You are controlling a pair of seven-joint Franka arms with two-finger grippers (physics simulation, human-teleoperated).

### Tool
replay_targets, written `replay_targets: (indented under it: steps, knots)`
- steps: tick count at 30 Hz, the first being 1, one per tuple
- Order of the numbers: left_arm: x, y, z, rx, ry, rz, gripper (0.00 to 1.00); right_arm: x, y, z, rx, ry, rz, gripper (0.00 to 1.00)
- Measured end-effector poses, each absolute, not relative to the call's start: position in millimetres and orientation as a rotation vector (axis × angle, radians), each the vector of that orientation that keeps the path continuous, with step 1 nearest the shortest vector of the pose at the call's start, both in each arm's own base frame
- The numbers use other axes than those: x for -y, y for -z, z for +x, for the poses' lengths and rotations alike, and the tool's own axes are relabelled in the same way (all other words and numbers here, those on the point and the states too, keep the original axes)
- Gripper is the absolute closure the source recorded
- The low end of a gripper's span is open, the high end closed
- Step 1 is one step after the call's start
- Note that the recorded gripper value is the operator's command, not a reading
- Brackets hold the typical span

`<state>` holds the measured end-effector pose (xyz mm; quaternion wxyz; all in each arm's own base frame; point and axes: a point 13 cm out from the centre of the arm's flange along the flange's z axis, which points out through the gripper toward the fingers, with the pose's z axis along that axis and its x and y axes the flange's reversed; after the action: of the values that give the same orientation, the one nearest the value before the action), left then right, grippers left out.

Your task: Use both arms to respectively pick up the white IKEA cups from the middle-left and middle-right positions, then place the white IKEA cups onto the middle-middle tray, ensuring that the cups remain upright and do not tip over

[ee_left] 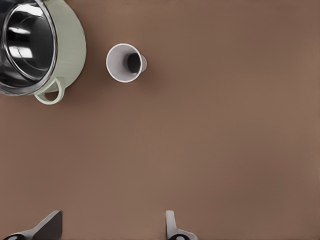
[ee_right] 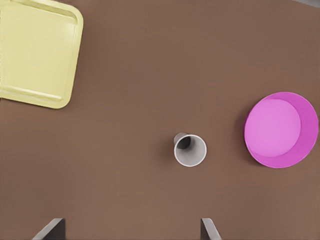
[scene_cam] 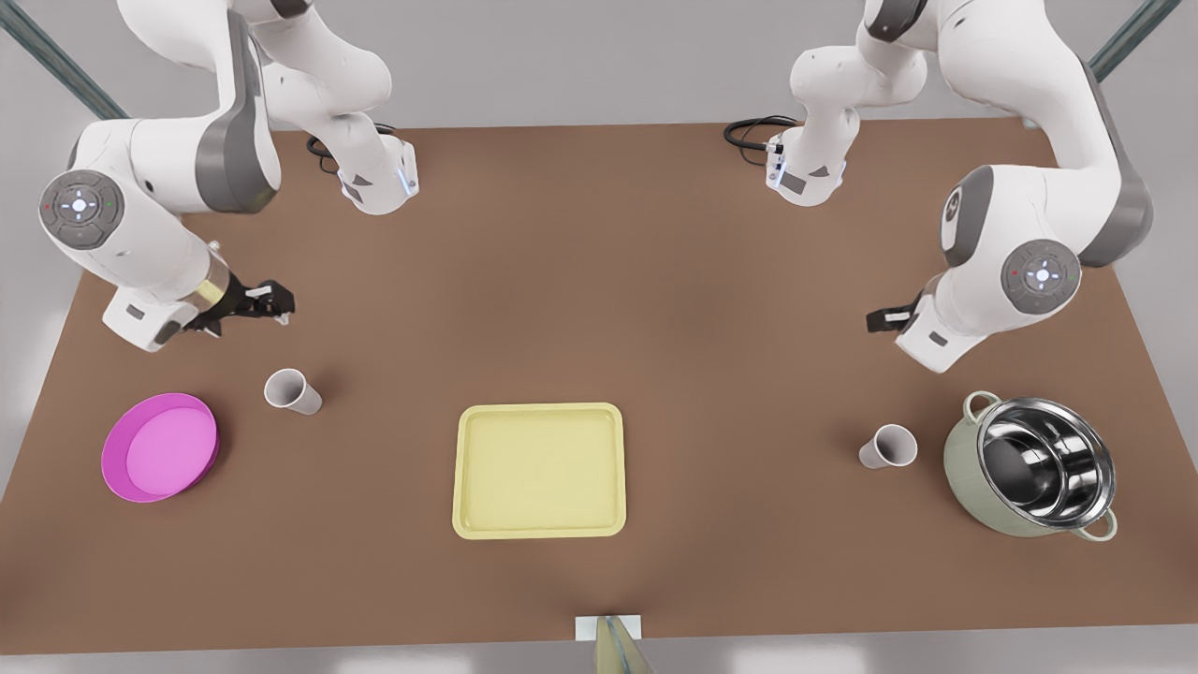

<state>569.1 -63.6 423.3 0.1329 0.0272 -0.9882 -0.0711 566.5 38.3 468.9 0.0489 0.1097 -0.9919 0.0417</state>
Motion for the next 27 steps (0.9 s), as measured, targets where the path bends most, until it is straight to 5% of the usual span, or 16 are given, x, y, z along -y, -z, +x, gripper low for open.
replay_targets:
  steps: [4,10,14,27]
  knots:
    - [62.8,-404.1,584.6,2.871,0.176,0.095,0.00,-33.2,-450.0,578.4,3.018,-0.130,0.353,0.00]
    - [5.8,-266.7,643.7,2.811,0.128,0.174,0.00,79.2,-299.0,614.2,2.881,-0.097,0.170,0.00]
    - [2.2,-213.5,658.4,2.841,0.103,0.152,0.00,96.9,-223.7,589.6,2.863,0.002,0.160,0.00]
    - [7.4,-140.3,698.9,2.979,0.061,0.081,0.00,119.9,-133.8,567.2,3.011,0.032,0.279,0.00]
